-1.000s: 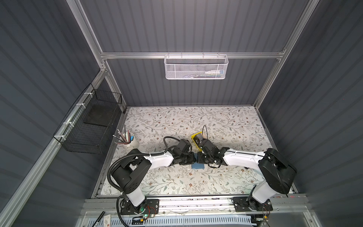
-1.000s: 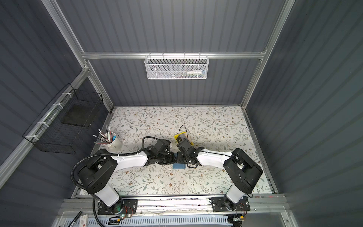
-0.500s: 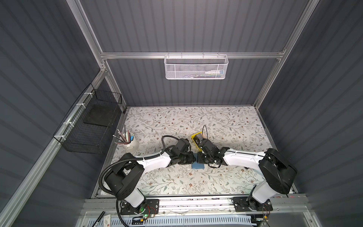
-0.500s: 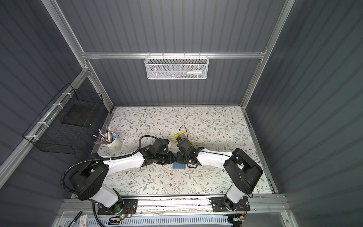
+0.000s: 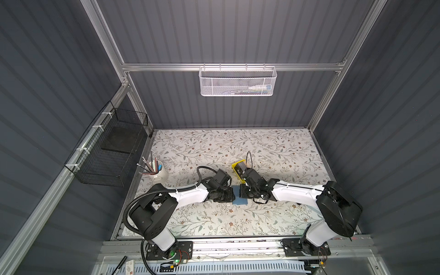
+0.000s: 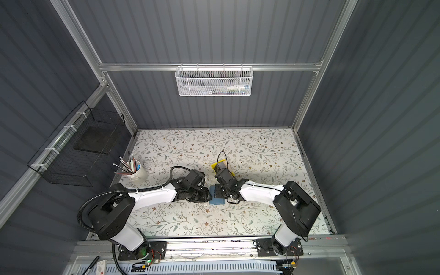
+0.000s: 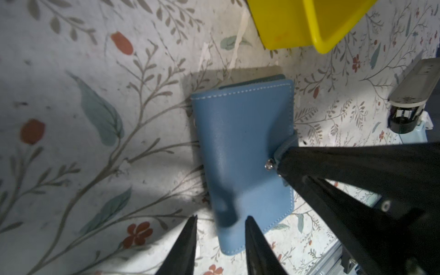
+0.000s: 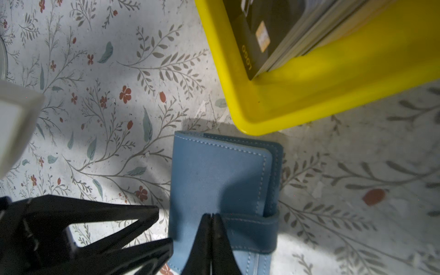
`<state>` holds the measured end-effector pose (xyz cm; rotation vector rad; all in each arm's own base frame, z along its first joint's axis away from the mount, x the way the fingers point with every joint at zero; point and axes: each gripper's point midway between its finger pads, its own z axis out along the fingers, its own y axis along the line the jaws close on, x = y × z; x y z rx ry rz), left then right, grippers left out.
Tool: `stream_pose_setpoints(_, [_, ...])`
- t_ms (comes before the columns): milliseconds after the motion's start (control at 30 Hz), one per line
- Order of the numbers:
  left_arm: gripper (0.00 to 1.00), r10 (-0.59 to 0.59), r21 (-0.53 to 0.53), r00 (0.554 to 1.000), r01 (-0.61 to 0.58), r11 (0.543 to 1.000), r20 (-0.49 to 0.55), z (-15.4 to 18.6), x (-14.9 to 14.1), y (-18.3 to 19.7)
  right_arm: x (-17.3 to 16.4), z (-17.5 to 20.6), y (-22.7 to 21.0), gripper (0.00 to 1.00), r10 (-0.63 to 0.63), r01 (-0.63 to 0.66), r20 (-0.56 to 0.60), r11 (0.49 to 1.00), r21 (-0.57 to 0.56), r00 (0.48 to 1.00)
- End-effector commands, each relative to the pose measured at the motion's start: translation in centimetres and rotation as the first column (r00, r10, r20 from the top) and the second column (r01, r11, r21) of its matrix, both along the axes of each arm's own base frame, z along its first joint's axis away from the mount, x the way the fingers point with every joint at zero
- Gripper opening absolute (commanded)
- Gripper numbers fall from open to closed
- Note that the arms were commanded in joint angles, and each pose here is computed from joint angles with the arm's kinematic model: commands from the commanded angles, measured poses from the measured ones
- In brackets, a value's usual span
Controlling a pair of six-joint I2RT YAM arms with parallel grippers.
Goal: Insert credit cards into a card holder
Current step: Close the button on the card holder.
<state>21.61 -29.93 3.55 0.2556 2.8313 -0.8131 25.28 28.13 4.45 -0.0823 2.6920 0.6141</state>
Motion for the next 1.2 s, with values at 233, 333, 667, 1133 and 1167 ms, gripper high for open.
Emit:
stream_pose_setpoints(233, [0.38, -0.023, -0.017, 1.0, 0.023, 1.0, 0.0, -0.7, 0.1, -0.8, -0.4, 2.4, -0.1, 0.25, 0.015, -0.016, 0.041, 0.999, 0.032, 0.999])
stream_pose_setpoints(333, [0.38, -0.028, -0.012, 1.0, 0.028, 1.0, 0.0, -0.8, 0.0, -0.7, -0.5, 3.2, -0.4, 0.28, 0.018, -0.02, 0.05, 0.999, 0.04, 0.999])
stream_pose_setpoints(667, [0.38, -0.023, -0.024, 1.0, 0.024, 0.999, 0.012, -0.9, 0.2, -0.9, -1.9, 2.5, -2.9, 0.16, 0.005, -0.006, -0.029, 1.0, -0.012, 1.0])
stream_pose_setpoints(1133, [0.38, -0.017, -0.01, 1.0, 0.017, 1.0, 0.008, -1.6, 0.4, -0.8, -1.5, 1.0, -1.6, 0.13, 0.04, -0.037, -0.091, 0.999, 0.03, 0.995])
stream_pose_setpoints(1167, [0.37, -0.018, -0.01, 1.0, 0.018, 1.0, 0.008, -1.6, 0.4, -0.8, -1.4, 1.0, -1.5, 0.13, 0.04, -0.038, -0.091, 0.999, 0.028, 0.995])
